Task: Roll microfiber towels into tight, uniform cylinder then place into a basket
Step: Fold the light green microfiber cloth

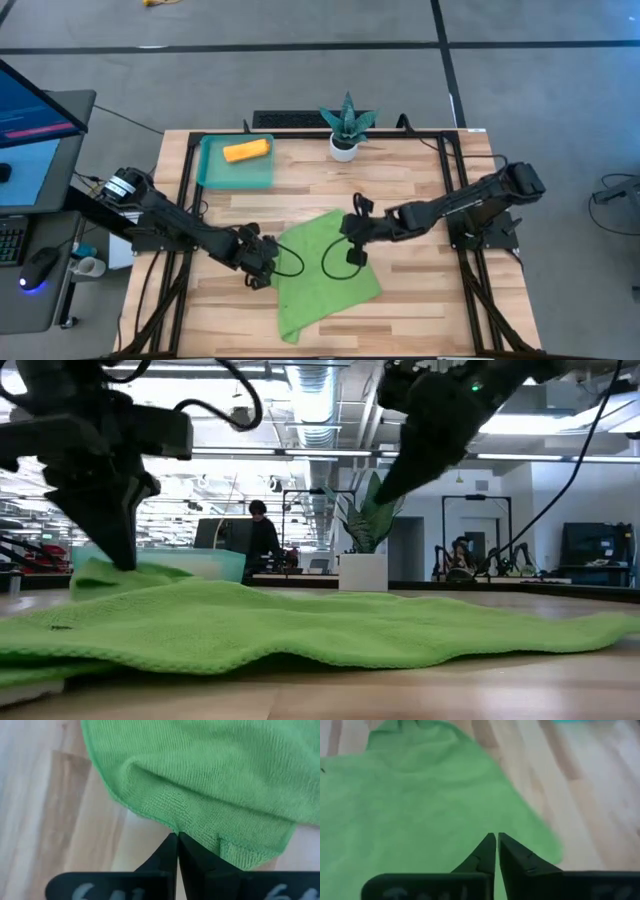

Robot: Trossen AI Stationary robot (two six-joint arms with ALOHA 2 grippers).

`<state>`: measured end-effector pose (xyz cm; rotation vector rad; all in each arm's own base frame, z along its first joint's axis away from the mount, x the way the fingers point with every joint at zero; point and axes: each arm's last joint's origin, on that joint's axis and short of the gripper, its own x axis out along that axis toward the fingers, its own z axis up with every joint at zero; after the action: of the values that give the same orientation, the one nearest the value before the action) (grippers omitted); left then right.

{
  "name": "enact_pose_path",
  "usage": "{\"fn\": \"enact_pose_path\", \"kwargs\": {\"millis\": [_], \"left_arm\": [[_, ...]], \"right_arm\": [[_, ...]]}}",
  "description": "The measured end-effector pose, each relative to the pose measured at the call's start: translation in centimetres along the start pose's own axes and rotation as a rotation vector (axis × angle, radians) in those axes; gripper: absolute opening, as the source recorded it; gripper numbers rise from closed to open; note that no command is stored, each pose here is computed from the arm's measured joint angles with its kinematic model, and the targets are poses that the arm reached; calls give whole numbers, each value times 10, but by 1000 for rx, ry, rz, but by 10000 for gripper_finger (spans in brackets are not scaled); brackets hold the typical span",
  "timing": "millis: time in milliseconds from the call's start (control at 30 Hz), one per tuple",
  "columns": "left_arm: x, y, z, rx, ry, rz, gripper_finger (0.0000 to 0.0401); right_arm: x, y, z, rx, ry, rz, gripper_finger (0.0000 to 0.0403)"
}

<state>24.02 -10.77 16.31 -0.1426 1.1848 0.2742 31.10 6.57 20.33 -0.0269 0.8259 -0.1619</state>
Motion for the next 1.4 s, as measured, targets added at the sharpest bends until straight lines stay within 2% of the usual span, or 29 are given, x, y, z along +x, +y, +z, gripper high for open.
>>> {"fn": "enact_pose_path", "kwargs": {"millis": [267,433,633,1000,1200,1300,1400], "left_arm": [[-2,0,2,-7,-9,12,0],[-2,0,3,-7,-14,17,0],[-2,0,2,-23,-13,19,0],[-2,1,3,-25,-11,20,0],[-2,1,3,-25,-11,20,0],[-2,1,2,-23,-10,21,0],[-2,2,1,1,9,35,0]], "right_arm": [[9,-26,11,-51,-44,12,103],[33,-43,9,-119,-28,-3,144],[68,-58,-2,-141,29,-44,168],[98,-76,-23,-105,143,-19,169],[108,-85,-29,-22,171,32,170],[108,-86,-32,25,206,43,155],[106,-85,-34,54,242,63,123]]}}
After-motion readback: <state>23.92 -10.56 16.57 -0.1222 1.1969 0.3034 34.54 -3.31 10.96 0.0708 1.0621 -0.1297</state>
